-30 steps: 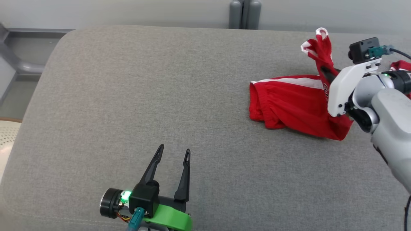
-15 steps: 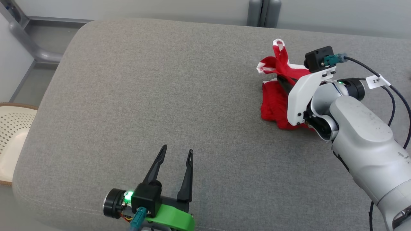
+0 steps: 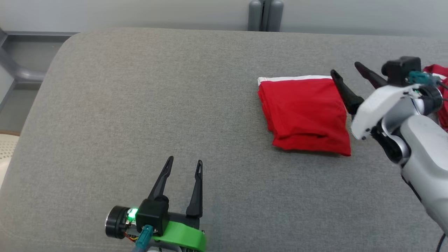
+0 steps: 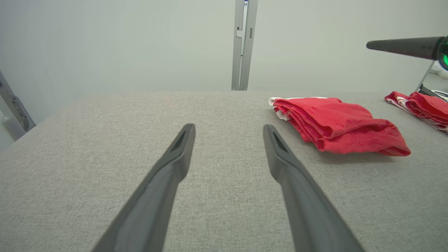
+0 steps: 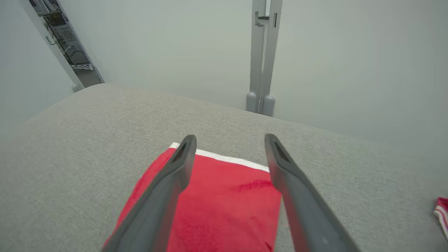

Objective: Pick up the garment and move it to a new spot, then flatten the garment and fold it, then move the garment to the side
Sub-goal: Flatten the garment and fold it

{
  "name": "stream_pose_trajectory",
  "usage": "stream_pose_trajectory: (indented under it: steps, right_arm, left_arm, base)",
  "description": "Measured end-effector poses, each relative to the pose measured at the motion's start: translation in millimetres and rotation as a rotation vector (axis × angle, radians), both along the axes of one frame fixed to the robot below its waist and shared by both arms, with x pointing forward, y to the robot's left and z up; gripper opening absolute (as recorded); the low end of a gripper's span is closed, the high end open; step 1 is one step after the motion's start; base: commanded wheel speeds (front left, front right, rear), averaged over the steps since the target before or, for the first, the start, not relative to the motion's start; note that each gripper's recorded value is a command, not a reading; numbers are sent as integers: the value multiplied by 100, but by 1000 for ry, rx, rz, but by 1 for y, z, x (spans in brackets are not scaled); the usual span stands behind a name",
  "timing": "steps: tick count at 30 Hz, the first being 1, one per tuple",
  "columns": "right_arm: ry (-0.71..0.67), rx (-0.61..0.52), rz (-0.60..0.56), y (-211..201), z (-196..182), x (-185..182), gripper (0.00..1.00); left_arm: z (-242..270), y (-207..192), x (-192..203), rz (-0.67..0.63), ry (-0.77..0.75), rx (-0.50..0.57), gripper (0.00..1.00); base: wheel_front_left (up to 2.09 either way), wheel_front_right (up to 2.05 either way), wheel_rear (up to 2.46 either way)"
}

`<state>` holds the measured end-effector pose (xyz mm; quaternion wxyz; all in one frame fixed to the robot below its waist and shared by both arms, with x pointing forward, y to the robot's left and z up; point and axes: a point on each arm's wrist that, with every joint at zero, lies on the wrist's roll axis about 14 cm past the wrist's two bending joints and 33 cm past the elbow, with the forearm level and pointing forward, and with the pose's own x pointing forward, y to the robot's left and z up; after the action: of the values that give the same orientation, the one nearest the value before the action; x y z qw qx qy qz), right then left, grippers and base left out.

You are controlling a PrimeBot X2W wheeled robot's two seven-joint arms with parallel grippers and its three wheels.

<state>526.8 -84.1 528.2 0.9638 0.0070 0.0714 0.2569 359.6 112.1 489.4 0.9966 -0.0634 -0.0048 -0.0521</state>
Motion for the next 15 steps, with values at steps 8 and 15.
stream_pose_trajectory:
  steps: [8, 15]
  right_arm:
    - [-50, 30, -171, -80, -25, -42, 100]
    - [-93, 93, -273, -96, -30, -88, 100]
  left_arm:
    - [10, -8, 4, -32, -38, 1, 100]
    - [12, 3, -6, -1, -42, -11, 100]
  base:
    - [0, 0, 0]
    - [0, 0, 0]
